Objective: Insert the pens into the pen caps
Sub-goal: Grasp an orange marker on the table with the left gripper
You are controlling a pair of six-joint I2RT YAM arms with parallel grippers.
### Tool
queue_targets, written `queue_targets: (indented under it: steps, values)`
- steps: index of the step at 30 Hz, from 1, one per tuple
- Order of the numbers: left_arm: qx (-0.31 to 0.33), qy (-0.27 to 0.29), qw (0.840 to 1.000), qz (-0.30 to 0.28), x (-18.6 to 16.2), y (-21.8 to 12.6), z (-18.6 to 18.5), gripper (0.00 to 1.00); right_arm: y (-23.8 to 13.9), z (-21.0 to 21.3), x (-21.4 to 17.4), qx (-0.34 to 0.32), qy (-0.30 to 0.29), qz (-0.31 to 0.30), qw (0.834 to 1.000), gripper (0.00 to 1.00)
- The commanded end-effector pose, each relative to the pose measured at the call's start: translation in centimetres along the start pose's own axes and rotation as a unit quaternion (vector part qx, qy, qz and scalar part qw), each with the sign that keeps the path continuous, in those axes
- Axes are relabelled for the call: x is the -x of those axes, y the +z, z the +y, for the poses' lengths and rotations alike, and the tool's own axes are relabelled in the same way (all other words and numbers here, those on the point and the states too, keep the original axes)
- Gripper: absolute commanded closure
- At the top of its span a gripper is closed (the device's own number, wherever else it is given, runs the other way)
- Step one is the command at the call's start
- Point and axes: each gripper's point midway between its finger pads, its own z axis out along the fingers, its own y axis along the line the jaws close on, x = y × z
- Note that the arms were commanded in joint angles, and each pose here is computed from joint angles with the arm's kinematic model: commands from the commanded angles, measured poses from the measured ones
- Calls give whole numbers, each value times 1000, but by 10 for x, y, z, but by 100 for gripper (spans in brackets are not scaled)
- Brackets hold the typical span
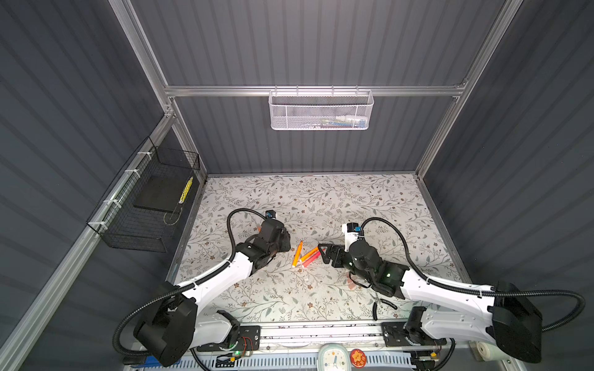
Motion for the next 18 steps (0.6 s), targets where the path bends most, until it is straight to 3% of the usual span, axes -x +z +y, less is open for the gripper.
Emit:
queue_targets:
  steps: [1,18]
  values:
    - [-3,1,999,44,-31,5,-4,47,-2,5,10,4,3,-12,1000,14]
    - [41,62,988,133,-65,51,-5,47,-4,9,10,12,5,-7,1000,14]
